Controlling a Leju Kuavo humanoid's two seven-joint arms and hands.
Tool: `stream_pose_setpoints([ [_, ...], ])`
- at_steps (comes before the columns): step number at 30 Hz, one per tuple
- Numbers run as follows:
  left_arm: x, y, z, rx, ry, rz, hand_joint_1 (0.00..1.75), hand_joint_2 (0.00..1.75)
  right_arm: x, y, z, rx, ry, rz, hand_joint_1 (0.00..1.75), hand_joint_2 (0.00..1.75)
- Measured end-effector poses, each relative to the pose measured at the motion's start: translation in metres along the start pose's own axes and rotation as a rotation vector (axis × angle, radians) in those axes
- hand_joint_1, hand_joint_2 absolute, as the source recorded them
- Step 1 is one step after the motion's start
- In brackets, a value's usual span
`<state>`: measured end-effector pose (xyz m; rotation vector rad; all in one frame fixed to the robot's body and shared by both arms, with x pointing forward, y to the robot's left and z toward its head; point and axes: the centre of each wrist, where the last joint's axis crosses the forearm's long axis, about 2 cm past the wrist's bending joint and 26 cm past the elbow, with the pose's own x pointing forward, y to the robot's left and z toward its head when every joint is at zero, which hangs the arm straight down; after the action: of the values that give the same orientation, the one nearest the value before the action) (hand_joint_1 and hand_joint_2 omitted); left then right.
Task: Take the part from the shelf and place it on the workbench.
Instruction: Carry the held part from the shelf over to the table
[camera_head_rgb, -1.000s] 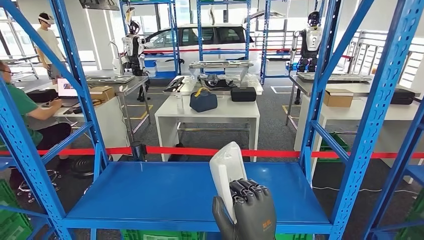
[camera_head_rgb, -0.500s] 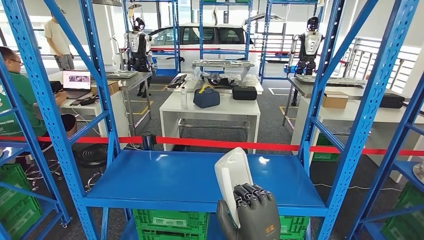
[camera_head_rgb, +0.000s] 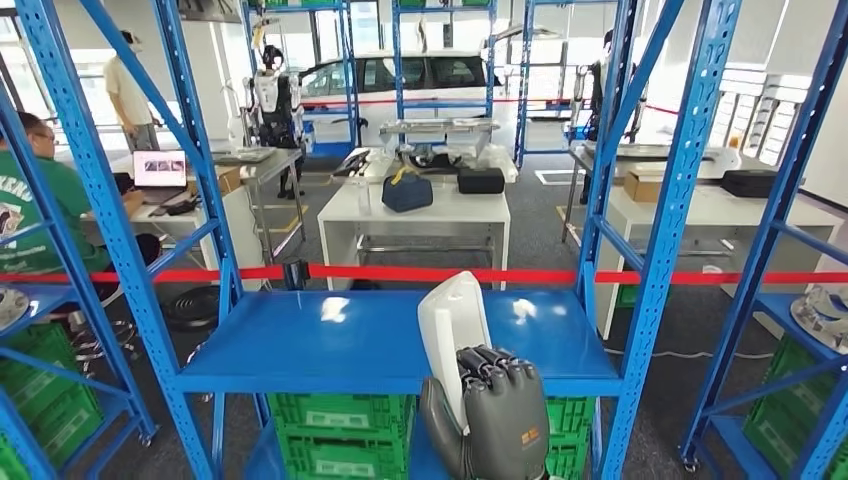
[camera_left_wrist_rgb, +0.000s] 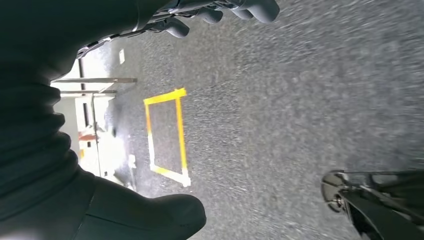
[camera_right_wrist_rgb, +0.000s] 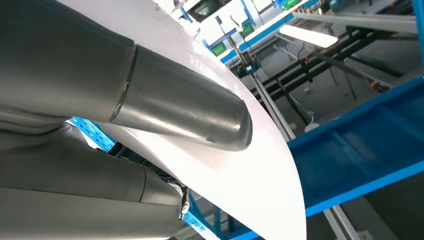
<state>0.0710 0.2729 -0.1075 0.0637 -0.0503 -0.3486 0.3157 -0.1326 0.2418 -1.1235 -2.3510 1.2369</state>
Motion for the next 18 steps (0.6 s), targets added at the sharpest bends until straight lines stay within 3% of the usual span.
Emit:
stream_pose_setpoints([
  [18, 0.0008, 0.0038, -0.0001, 0.004, -0.005, -0.001, 0.00, 1.75, -0.0039, -0.0002, 0.0024, -0.007, 0.022, -0.020, 1.75, 0.00],
])
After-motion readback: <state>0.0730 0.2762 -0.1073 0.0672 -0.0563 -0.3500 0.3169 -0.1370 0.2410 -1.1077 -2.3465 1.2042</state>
